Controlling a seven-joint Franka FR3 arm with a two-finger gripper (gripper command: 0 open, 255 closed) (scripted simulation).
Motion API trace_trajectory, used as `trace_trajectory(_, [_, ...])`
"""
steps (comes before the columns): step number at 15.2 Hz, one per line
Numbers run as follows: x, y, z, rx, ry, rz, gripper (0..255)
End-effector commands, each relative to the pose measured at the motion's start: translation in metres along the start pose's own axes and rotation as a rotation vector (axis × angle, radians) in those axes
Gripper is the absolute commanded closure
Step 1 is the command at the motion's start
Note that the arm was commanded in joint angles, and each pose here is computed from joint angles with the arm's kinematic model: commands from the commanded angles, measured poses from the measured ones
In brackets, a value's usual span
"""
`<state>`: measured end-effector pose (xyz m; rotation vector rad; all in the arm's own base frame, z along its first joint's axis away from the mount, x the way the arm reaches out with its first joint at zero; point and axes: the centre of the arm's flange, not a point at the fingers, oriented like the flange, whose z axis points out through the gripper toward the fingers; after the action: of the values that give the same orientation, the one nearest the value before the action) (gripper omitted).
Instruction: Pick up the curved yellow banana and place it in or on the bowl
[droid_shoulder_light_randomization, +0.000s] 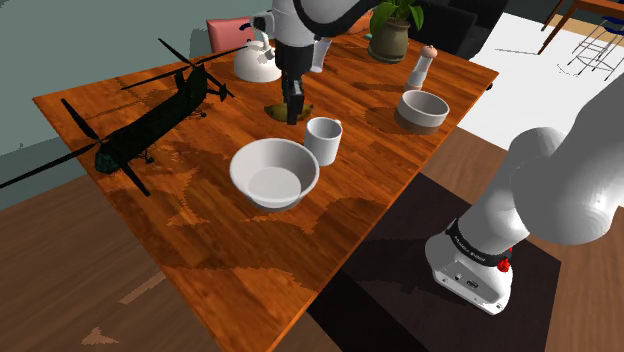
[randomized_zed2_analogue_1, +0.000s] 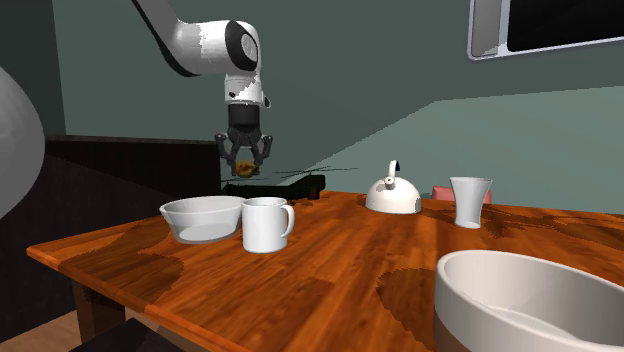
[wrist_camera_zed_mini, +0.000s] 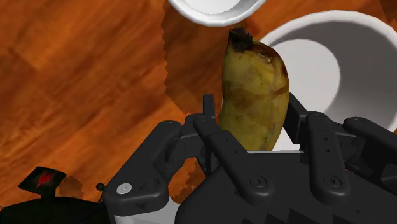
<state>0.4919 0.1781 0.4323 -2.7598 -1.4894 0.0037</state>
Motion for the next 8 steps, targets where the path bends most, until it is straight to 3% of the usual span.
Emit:
trace_trajectory(1, [0.012, -0.026, 0.000, 0.000, 0.000, 0.001, 255])
trace_trajectory(8, [0.045, -0.092, 0.007, 0.000, 0.000, 0.001, 255])
